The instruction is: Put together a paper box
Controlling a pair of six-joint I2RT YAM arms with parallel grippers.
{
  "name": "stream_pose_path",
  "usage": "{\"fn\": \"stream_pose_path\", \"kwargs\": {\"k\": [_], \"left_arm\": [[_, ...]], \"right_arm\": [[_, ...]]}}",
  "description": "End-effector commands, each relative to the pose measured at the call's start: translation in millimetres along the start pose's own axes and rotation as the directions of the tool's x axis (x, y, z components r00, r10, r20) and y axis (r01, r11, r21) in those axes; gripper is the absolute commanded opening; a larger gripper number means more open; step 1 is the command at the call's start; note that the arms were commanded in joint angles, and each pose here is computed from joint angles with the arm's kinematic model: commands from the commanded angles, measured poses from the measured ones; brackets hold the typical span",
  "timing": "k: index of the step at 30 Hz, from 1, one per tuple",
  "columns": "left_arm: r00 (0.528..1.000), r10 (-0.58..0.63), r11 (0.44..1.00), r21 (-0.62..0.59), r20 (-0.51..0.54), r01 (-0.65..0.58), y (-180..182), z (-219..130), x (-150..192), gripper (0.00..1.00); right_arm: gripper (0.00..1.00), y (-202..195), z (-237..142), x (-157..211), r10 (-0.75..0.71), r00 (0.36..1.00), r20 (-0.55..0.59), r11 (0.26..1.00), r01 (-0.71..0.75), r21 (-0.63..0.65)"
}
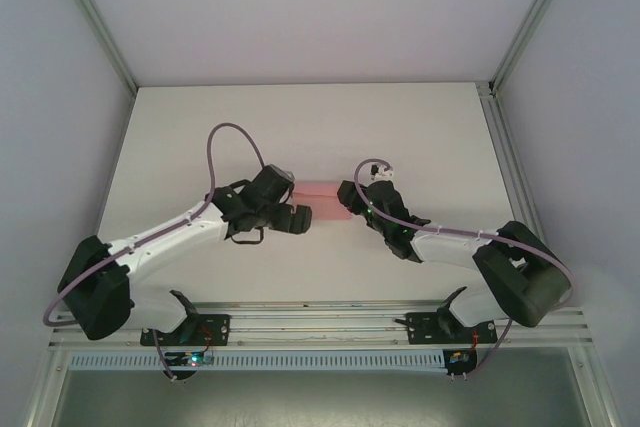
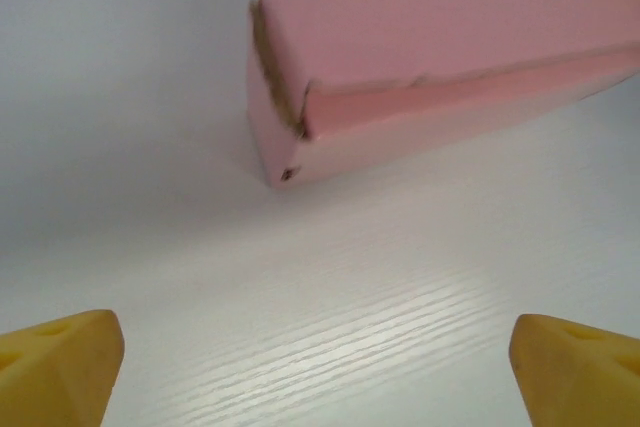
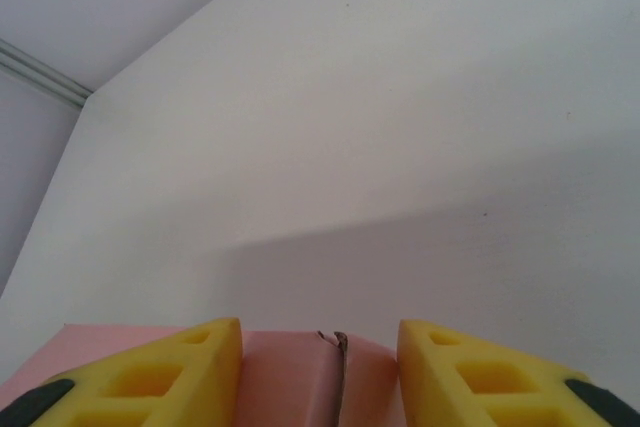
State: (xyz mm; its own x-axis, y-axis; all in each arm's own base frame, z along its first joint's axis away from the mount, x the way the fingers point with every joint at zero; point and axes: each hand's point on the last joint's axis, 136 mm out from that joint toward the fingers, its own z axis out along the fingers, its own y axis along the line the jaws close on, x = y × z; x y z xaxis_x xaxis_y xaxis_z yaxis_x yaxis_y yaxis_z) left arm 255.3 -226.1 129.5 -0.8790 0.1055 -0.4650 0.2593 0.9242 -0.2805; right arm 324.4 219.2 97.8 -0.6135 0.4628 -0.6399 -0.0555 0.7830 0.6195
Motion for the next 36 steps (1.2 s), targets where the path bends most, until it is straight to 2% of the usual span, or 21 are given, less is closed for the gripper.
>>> {"fn": "stream_pose_path", "kwargs": {"k": [1,6,9,11,14,16,19,23,26,28,31,36], "left_arm": [[0.995,-0.084,0.995,0.05,0.06,0.081,-1.2,-21.7,-23.3,1.0],[0.939,-0.326,0.925,0.242,0.108,0.294,10.5,-10.6,-68.5,1.0],[0.928,-0.363,0.896,0.307,0.086,0.322,9.4,5.8,-74.8,1.0],[0.93,-0.366,0.889,0.312,0.044,0.335,10.2,20.1,-69.1,0.96],[0.926,-0.377,0.879,0.308,-0.014,0.363,14.6,41.5,-55.0,0.82],[0.917,-0.394,0.864,0.317,-0.058,0.391,18.1,56.4,-42.1,0.63],[0.898,-0.424,0.844,0.31,-0.116,0.439,25.5,73.8,-22.6,0.46],[0.873,-0.465,0.805,0.339,-0.148,0.486,30.8,95.0,2.3,0.32],[0.876,-0.454,0.791,0.38,-0.16,0.479,29.8,100.3,16.1,0.17],[0.882,-0.447,0.789,0.397,-0.152,0.468,30.1,101.0,21.9,0.0],[0.888,-0.434,0.798,0.395,-0.148,0.456,32.8,103.7,29.7,0.0],[0.895,-0.426,0.804,0.399,-0.133,0.441,35.9,110.1,34.3,0.0]], "right_arm": [[0.39,-97.3,-18.7,86.3,-0.025,0.951,-0.307,0.946,0.122,0.299],[0.35,-89.5,-18.4,84.0,-0.061,0.951,-0.304,0.95,0.149,0.276],[0.34,-86.5,-17.9,82.1,-0.072,0.951,-0.302,0.95,0.158,0.271],[0.33,-85.8,-18.2,81.6,-0.075,0.951,-0.299,0.95,0.159,0.27],[0.31,-86.7,-18.6,82.6,-0.079,0.95,-0.301,0.949,0.164,0.27],[0.3,-89.3,-18.8,83.5,-0.081,0.949,-0.305,0.946,0.169,0.276],[0.29,-95.2,-20.4,84.5,-0.087,0.945,-0.316,0.939,0.183,0.29],[0.29,-96.3,-21.9,84.2,-0.096,0.946,-0.309,0.943,0.186,0.276],[0.25,-103.0,-24.4,88.5,-0.098,0.945,-0.313,0.944,0.188,0.273],[0.24,-103.1,-23.8,92.7,-0.098,0.945,-0.313,0.955,0.178,0.237],[0.23,-101.0,-20.2,103.4,-0.119,0.942,-0.315,0.974,0.172,0.146],[0.08,-99.4,-10.9,114.8,-0.131,0.943,-0.307,0.989,0.146,0.026]]}}
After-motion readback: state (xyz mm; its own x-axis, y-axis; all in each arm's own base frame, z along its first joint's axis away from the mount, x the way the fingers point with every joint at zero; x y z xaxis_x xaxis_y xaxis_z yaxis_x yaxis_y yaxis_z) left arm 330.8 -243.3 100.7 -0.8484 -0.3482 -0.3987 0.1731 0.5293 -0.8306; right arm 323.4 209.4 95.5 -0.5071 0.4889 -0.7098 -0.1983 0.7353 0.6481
